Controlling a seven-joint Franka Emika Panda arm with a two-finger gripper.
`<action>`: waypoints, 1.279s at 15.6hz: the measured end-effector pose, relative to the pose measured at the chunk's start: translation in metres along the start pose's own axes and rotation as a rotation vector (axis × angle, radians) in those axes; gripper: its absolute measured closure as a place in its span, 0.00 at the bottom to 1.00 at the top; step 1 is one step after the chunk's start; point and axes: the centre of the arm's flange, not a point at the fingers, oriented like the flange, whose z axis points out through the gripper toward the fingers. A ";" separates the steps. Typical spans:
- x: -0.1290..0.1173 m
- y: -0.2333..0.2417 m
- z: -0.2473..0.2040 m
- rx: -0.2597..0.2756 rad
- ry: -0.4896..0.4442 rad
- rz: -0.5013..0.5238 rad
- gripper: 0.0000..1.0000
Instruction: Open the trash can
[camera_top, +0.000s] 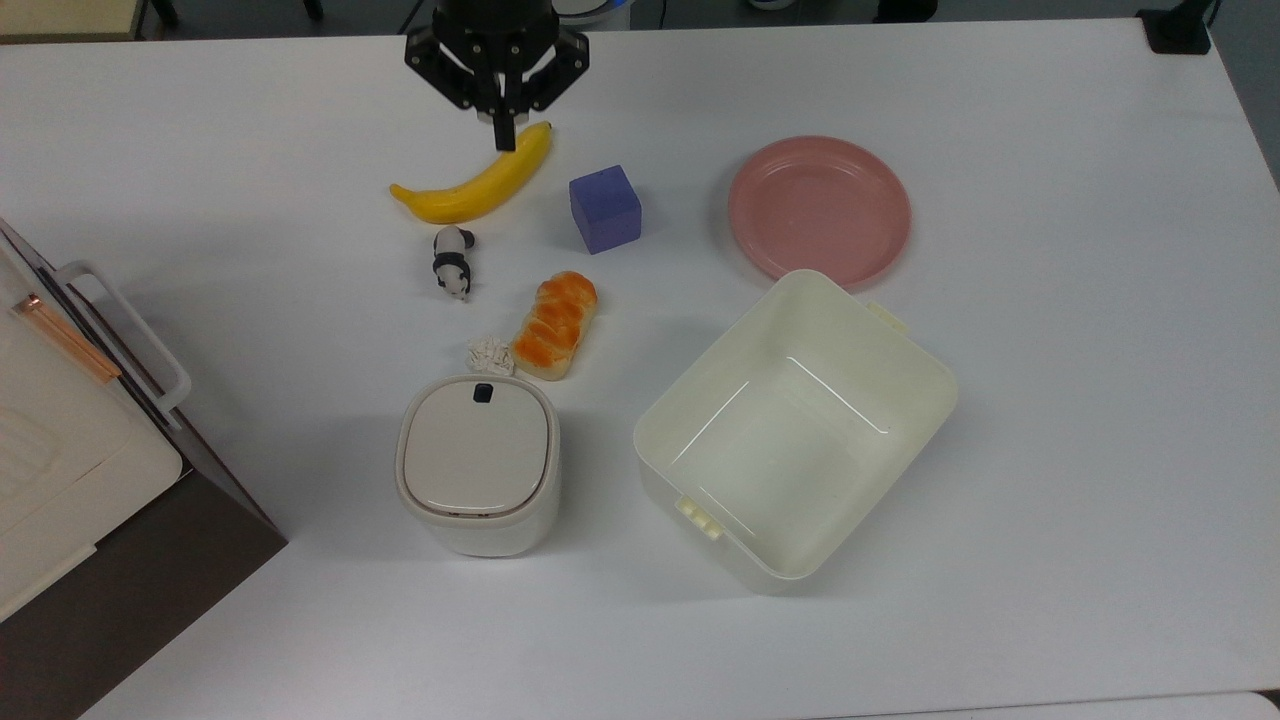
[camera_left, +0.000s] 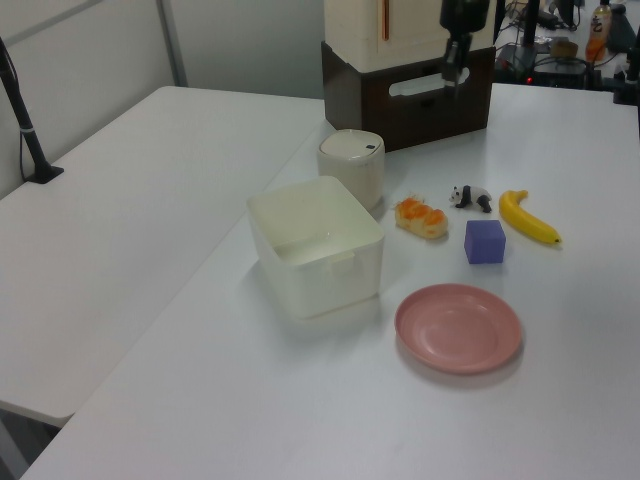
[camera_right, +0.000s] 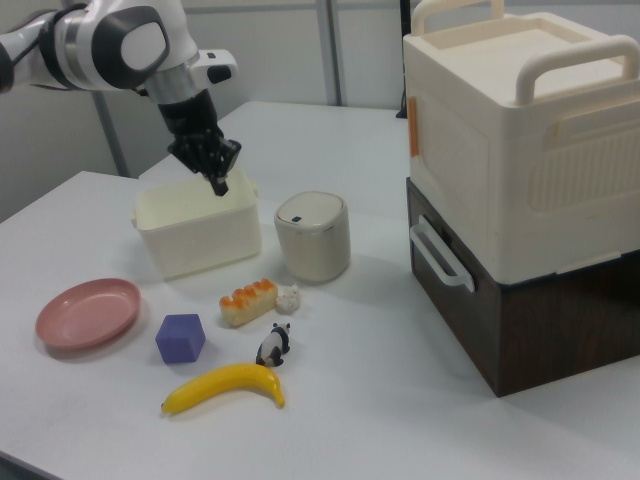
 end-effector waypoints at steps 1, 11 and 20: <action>0.006 0.000 0.002 0.000 0.034 -0.001 0.99; 0.062 -0.004 0.072 0.010 0.268 -0.007 0.99; 0.094 -0.005 0.139 0.020 0.296 -0.005 0.99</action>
